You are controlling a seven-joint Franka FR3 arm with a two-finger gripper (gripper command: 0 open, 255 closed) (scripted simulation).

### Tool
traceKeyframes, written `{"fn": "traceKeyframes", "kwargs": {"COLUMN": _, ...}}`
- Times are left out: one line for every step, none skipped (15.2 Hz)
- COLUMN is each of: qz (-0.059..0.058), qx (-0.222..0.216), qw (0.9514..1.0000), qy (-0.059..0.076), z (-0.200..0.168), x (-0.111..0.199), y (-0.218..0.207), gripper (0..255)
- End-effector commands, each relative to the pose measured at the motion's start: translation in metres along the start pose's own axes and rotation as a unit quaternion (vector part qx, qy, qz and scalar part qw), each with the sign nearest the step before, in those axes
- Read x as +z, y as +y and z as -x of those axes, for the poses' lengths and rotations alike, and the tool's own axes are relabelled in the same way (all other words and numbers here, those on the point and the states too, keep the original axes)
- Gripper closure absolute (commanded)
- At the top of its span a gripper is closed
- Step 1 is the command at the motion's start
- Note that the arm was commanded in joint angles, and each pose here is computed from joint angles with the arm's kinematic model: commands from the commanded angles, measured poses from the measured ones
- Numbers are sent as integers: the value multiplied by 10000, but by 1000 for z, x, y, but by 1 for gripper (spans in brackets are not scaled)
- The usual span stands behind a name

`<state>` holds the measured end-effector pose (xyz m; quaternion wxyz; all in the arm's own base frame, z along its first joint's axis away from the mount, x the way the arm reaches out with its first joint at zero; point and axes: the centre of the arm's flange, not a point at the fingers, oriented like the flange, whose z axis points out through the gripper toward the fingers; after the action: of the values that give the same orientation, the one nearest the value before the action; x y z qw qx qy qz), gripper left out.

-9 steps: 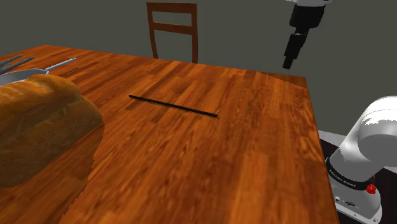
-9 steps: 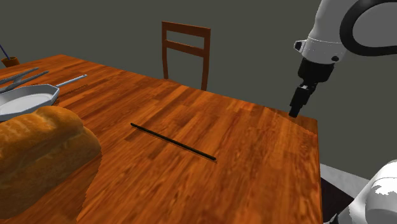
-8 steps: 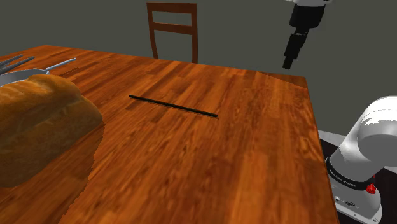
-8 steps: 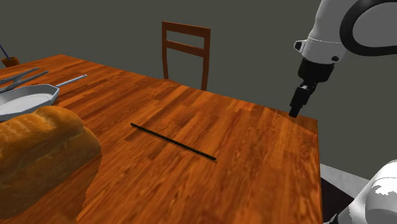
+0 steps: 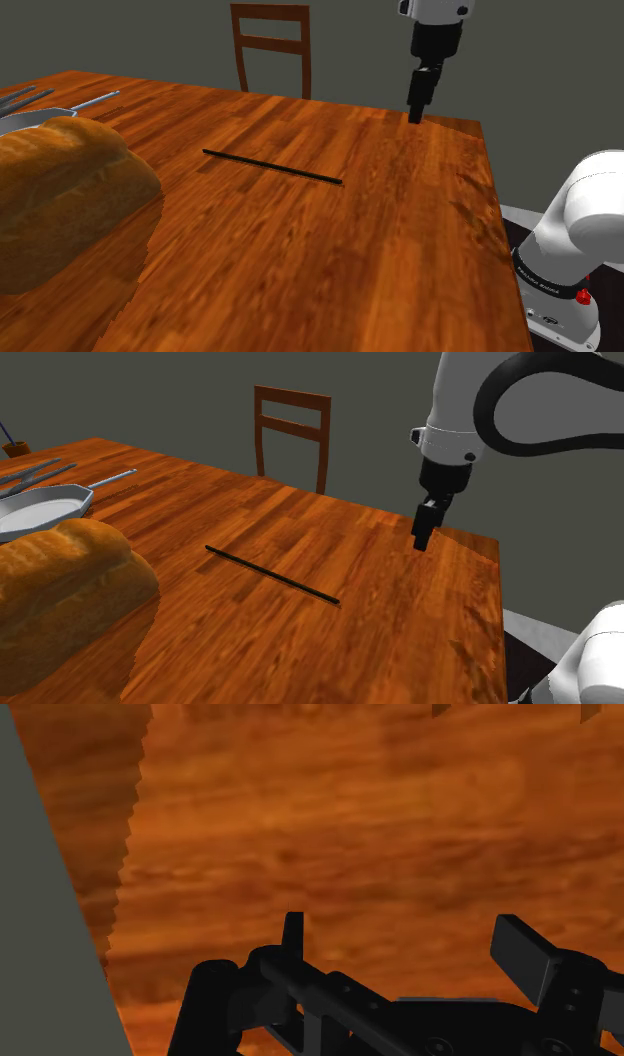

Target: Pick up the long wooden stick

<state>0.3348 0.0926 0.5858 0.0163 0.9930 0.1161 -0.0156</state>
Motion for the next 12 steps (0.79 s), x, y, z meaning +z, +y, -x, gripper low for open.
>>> {"fn": "traceKeyframes", "kwargs": {"qz": 23, "qx": -136, "qw": 9999, "qy": -63, "z": -16, "x": 5, "y": -24, "gripper": 0}}
{"fn": "traceKeyframes", "kwargs": {"qz": 36, "qx": -201, "qw": 9997, "qy": -94, "z": -24, "x": 7, "y": -36, "gripper": 0}}
{"fn": "traceKeyframes", "kwargs": {"qz": 49, "qx": -267, "qw": 9996, "qy": -125, "z": -31, "x": 9, "y": -47, "gripper": 0}}
{"fn": "traceKeyframes", "kwargs": {"qz": 62, "qx": -333, "qw": 9993, "qy": -156, "z": -39, "x": 11, "y": -59, "gripper": 0}}
{"fn": "traceKeyframes", "kwargs": {"qz": 76, "qx": -398, "qw": 9990, "qy": -187, "z": -46, "x": 13, "y": -71, "gripper": 0}}
{"fn": "traceKeyframes", "kwargs": {"qz": 89, "qx": -464, "qw": 9986, "qy": -218, "z": -53, "x": 15, "y": -83, "gripper": 0}}
{"fn": "traceKeyframes", "kwargs": {"qz": 102, "qx": -530, "qw": 9982, "qy": -249, "z": -60, "x": 17, "y": -95, "gripper": 0}}
{"fn": "traceKeyframes", "kwargs": {"qz": 115, "qx": -595, "qw": 9978, "qy": -281, "z": -67, "x": 19, "y": -107, "gripper": 0}}
{"fn": "traceKeyframes", "kwargs": {"qz": 128, "qx": -661, "qw": 9972, "qy": -312, "z": -73, "x": 22, "y": -119, "gripper": 0}}
{"fn": "traceKeyframes", "kwargs": {"qz": 141, "qx": -726, "qw": 9967, "qy": -343, "z": -80, "x": 24, "y": -132, "gripper": 0}}
{"fn": "traceKeyframes", "kwargs": {"qz": 154, "qx": -792, "qw": 9960, "qy": -374, "z": -86, "x": 27, "y": -144, "gripper": 0}}
{"fn": "traceKeyframes", "kwargs": {"qz": 167, "qx": -857, "qw": 9954, "qy": -405, "z": -92, "x": 29, "y": -156, "gripper": 0}}
